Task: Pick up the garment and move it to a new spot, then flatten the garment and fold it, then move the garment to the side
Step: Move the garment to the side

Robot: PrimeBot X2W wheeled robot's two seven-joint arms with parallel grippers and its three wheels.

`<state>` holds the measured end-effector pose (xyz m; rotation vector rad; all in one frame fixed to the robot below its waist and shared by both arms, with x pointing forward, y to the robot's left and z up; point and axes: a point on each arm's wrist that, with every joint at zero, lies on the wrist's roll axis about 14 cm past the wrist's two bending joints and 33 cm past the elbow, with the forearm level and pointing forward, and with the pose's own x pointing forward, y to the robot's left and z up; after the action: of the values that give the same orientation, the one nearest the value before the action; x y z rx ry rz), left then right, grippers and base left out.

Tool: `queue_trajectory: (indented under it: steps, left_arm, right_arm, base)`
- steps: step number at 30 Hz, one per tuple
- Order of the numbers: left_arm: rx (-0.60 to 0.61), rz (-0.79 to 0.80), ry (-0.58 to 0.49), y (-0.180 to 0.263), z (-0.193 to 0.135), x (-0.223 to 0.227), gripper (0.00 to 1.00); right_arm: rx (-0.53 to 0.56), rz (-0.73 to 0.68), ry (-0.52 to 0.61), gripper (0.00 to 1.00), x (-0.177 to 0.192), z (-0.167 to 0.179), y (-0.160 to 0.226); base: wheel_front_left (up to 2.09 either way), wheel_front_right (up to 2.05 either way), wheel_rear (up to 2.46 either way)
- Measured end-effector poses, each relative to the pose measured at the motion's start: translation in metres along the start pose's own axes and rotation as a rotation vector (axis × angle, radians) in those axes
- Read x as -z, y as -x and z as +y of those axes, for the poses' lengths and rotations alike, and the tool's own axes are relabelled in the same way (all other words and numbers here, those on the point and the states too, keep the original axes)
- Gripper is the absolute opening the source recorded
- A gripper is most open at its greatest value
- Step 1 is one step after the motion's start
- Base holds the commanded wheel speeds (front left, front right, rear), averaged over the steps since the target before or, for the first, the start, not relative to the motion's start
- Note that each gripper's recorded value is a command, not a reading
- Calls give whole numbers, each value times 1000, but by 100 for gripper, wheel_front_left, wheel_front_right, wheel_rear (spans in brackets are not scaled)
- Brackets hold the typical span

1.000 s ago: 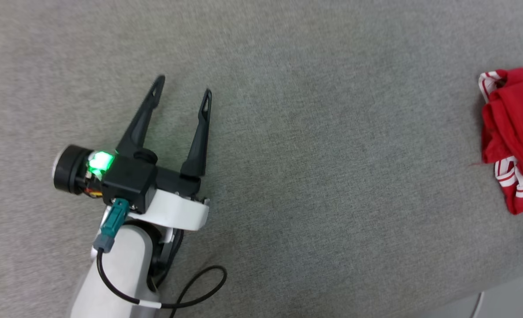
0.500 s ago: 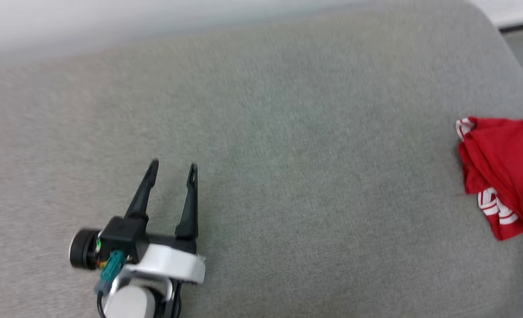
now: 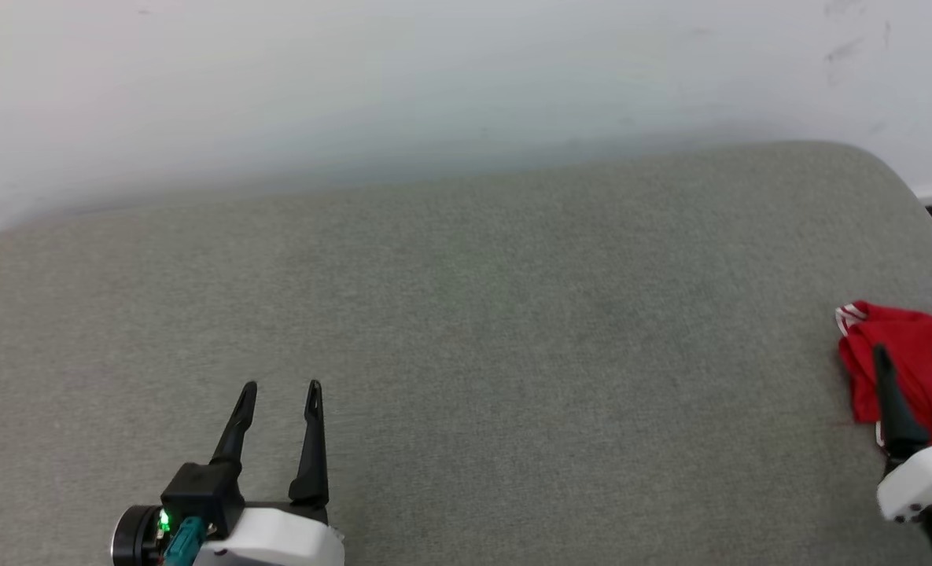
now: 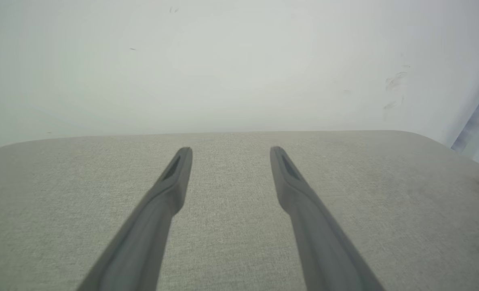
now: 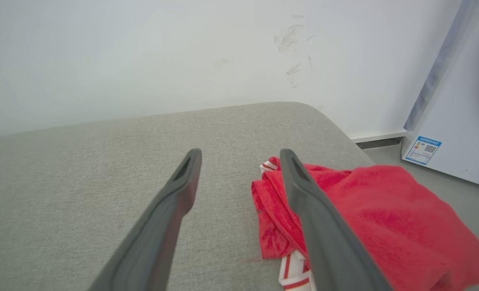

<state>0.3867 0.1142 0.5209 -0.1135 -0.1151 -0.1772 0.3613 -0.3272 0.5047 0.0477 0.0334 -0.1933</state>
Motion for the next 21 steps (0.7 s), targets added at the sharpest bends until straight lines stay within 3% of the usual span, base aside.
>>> queue_trajectory:
  steps: [10, 21]
  left_arm:
    - [-142, 12, -42, 41, 44, -3, 100]
    - [-152, 24, -46, 53, 49, -1, 100]
  right_arm:
    - [-200, -3, -46, 100, -4, 92, 27]
    - [-217, -25, -29, 100, -14, 109, 51]
  base:
    - [0, 0, 0]
    - [0, 0, 0]
